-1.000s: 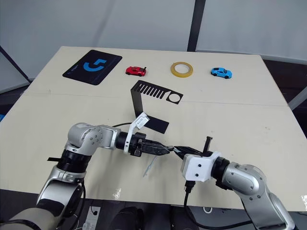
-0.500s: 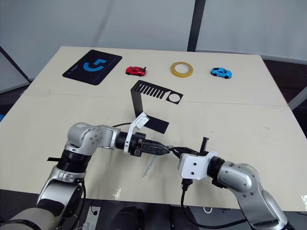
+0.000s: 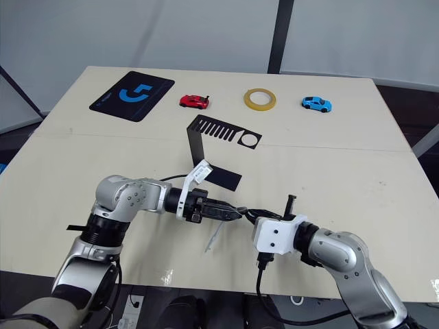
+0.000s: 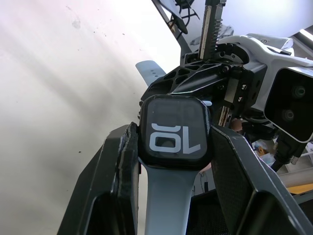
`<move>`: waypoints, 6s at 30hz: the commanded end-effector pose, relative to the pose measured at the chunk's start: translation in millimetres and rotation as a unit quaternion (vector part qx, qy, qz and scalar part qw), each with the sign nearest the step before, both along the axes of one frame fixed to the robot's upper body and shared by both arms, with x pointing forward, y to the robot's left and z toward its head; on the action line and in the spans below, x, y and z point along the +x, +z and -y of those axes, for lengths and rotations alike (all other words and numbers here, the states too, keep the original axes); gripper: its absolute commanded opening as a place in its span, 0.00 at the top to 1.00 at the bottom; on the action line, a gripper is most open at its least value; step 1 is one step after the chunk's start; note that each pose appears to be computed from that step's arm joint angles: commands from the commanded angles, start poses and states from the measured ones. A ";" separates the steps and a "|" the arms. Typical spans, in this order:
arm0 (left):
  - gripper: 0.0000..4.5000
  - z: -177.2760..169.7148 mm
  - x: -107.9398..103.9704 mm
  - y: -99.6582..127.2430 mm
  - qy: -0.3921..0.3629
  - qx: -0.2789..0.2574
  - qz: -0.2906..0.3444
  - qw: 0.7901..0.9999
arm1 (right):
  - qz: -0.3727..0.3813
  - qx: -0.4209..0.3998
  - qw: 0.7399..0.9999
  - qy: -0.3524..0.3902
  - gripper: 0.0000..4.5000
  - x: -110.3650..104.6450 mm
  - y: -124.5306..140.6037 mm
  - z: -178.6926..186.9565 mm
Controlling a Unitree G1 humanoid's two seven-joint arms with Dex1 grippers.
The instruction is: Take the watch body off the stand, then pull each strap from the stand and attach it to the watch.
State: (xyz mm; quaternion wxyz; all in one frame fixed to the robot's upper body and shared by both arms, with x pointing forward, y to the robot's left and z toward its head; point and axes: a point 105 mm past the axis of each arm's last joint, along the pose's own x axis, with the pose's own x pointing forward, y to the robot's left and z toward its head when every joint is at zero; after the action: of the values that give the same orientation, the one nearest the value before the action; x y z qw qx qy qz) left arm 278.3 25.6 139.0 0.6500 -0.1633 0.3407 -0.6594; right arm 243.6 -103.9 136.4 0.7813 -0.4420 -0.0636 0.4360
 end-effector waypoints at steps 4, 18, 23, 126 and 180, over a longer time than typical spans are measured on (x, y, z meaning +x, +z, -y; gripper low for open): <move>0.63 24.0 -20.9 12.8 -0.072 -0.015 0.029 0.997 | 0.037 0.012 0.998 0.042 1.00 -7.5 19.5 -17.9; 0.63 25.8 -19.6 7.5 -0.070 0.011 0.043 0.997 | 0.027 -0.005 0.999 0.041 1.00 -4.9 19.2 -18.8; 0.63 26.8 -20.2 7.2 -0.072 0.011 0.044 0.996 | 0.023 -0.008 0.999 0.038 1.00 -5.2 18.1 -18.7; 0.63 16.4 10.4 -13.9 0.009 0.058 0.075 0.995 | 0.017 0.007 0.999 0.039 1.00 -16.6 22.4 -13.8; 0.63 -33.6 8.4 50.4 -0.081 -0.081 0.836 0.537 | 0.065 0.079 0.995 -0.005 0.01 -59.6 33.0 74.1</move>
State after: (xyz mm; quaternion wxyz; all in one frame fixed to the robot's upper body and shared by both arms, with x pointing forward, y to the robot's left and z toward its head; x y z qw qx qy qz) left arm 286.6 57.6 181.9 0.5698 0.4325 -0.3817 -0.5853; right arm 186.3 -177.1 163.0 0.8126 -0.3961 -0.1307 0.4071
